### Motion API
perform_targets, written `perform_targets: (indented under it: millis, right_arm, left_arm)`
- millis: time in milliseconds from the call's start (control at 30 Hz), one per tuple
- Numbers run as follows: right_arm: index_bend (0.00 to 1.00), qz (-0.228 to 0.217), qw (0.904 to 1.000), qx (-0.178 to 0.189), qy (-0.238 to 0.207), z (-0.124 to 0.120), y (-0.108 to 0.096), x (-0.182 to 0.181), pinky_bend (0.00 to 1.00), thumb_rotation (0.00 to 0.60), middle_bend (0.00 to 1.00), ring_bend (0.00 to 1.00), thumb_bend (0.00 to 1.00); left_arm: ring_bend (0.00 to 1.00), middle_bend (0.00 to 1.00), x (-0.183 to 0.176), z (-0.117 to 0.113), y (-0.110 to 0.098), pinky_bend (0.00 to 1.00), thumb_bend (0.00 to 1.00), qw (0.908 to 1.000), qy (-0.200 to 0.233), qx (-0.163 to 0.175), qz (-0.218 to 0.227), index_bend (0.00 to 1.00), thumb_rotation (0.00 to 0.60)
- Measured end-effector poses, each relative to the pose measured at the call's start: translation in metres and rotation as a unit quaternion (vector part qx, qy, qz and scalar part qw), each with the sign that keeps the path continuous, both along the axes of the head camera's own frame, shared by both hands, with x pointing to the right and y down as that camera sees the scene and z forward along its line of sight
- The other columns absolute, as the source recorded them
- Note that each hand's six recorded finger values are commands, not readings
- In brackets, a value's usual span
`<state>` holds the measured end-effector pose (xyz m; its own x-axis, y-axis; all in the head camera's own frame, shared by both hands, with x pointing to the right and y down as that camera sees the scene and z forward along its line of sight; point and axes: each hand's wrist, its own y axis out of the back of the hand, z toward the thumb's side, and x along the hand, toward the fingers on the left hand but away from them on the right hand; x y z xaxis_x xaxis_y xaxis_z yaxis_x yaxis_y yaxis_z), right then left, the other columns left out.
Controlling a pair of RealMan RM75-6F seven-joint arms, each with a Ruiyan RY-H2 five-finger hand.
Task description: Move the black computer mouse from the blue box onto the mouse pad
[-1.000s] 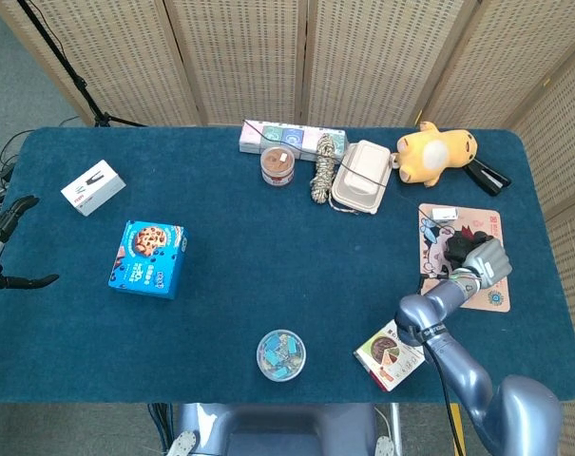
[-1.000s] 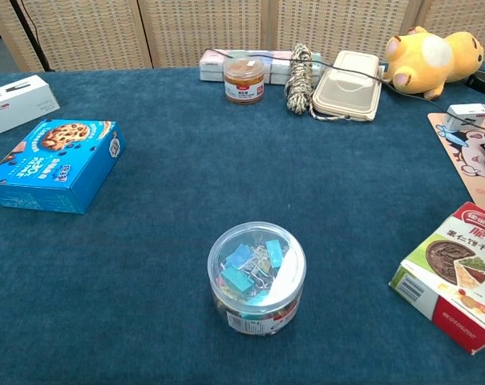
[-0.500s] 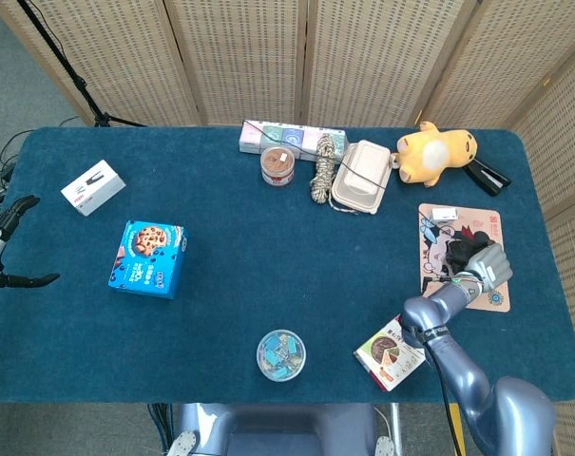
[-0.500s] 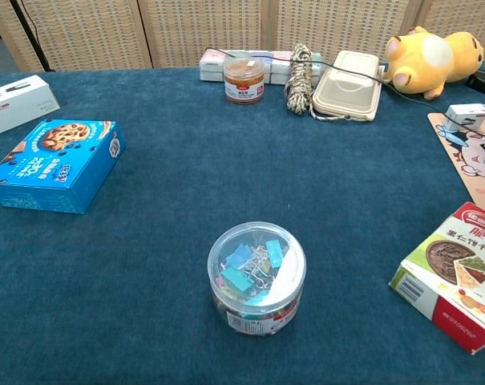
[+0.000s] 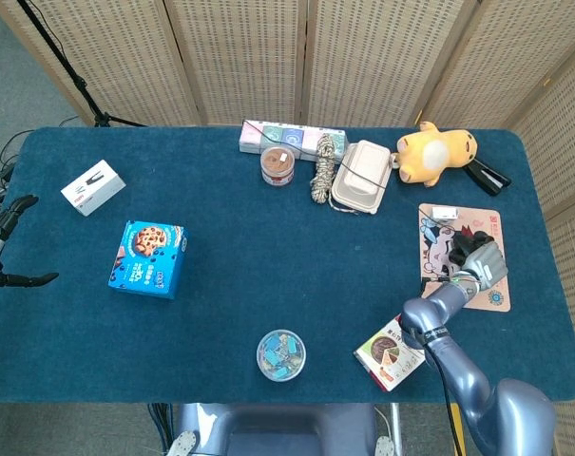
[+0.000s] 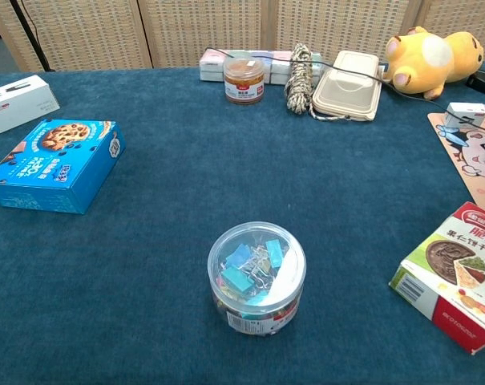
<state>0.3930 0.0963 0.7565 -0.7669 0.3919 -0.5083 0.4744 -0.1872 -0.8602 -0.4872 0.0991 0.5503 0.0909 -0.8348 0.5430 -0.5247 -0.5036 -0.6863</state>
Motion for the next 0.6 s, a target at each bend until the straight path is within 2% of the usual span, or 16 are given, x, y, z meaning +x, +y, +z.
perform_targets:
  millis: [233,600]
  right_arm:
    - [0.11,-0.002,1.0,-0.005,-0.004,0.0,0.003,-0.005,0.18,0.6,0.07,0.03,0.39]
    - [0.08,-0.018,0.9998,0.004,0.004,-0.006,0.002,-0.015,0.1,0.6,0.04,0.0,0.39]
  left_arm:
    - [0.0,0.0,-0.003,-0.001,-0.001,0.0,0.03,1.0,0.004,0.001,-0.003,0.0,0.6]
    - [0.0,0.0,-0.004,-0.002,-0.001,0.0,0.03,1.0,0.008,0.002,-0.002,0.0,0.6]
